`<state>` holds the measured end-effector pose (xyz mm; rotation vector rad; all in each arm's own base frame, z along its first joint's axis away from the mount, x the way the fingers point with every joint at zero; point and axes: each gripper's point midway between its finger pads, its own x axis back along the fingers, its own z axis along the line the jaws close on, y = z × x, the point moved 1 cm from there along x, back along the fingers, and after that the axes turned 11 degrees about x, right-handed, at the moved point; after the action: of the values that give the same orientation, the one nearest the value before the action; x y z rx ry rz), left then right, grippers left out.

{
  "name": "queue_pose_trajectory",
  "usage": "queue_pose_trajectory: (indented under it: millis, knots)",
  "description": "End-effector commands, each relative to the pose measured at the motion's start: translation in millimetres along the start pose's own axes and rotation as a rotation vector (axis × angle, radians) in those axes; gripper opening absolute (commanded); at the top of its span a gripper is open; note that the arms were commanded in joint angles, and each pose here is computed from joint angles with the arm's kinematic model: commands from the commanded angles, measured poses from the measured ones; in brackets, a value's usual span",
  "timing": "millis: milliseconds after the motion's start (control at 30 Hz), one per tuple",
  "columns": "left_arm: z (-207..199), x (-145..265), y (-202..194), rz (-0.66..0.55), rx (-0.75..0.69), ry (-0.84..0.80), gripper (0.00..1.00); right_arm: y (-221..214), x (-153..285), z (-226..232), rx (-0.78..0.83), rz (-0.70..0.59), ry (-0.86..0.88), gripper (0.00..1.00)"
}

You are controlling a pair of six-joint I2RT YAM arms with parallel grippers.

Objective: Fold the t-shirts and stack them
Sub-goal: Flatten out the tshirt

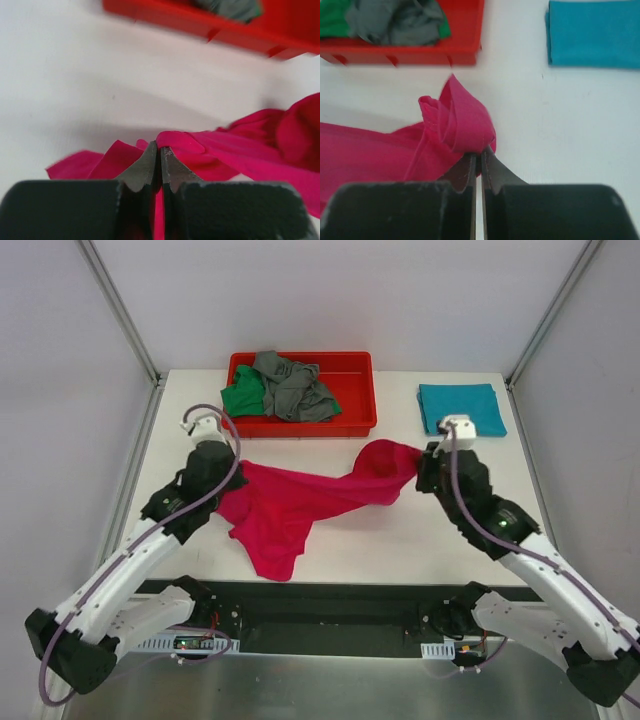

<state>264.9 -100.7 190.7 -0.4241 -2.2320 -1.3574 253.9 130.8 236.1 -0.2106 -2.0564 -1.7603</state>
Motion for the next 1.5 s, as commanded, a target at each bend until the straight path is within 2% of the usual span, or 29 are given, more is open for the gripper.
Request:
queue_pose_trajectory:
  millis: [0, 167, 367, 533, 667, 767, 900, 1000, 1067, 1133, 1200, 1233, 1267, 1300, 1333, 1367, 1433, 1467]
  knots:
    - [-37, 69, 74, -0.181, 0.014, -0.236, 0.00, 88, 59, -20, -0.022, -0.216, 0.046, 0.00]
    - [-65, 158, 127, -0.320, 0.022, -0.514, 0.00, 150, 132, -25, -0.066, -0.394, 0.203, 0.00]
    - [-86, 274, 171, -0.461, -0.017, -0.839, 0.00, 214, 233, -22, -0.128, -0.620, 0.465, 0.00]
    - [-94, 382, 192, -0.572, -0.101, -1.137, 0.00, 241, 304, -12, -0.155, -0.730, 0.708, 0.00]
    - [-94, 436, 199, -0.639, -0.156, -1.263, 0.00, 245, 340, -13, -0.174, -0.773, 0.812, 0.00]
    - [-102, 443, 211, -0.681, -0.169, -1.241, 0.00, 246, 347, -20, -0.186, -0.802, 0.795, 0.00]
    - [-123, 412, 219, -0.630, -0.178, -1.187, 0.00, 245, 322, -32, -0.198, -0.811, 0.654, 0.00]
    - [-135, 348, 225, -0.560, -0.152, -1.053, 0.00, 232, 266, -49, -0.211, -0.688, 0.413, 0.00]
    - [-139, 288, 226, -0.515, -0.144, -0.910, 0.00, 211, 206, -62, -0.178, -0.541, 0.183, 0.01]
    - [-140, 210, 212, -0.426, -0.182, -0.754, 0.00, 180, 151, -89, -0.107, -0.372, -0.128, 0.04]
    - [-141, 125, 185, -0.293, -0.235, -0.625, 0.01, 143, 106, -108, -0.059, -0.212, -0.409, 0.05]
    - [-136, 89, 166, -0.219, -0.260, -0.566, 0.05, 123, 84, -108, -0.023, -0.138, -0.469, 0.06]
    - [-131, 53, 147, -0.145, -0.281, -0.508, 0.16, 104, 61, -103, -0.010, -0.072, -0.487, 0.09]
    - [-122, 20, 128, -0.081, -0.283, -0.436, 0.23, 82, 40, -96, -0.030, -0.012, -0.473, 0.12]
    - [-110, -13, 115, -0.037, -0.265, -0.338, 0.24, 62, 17, -90, -0.041, 0.047, -0.453, 0.15]
    - [-100, -43, 100, 0.014, -0.251, -0.256, 0.33, 44, -7, -80, -0.062, 0.093, -0.396, 0.24]
    - [-86, -86, 74, 0.121, -0.251, -0.165, 0.77, 5, -47, -67, -0.133, 0.232, -0.286, 0.55]
    - [-81, -98, 65, 0.170, -0.241, -0.127, 0.85, -7, -59, -63, -0.145, 0.277, -0.258, 0.70]
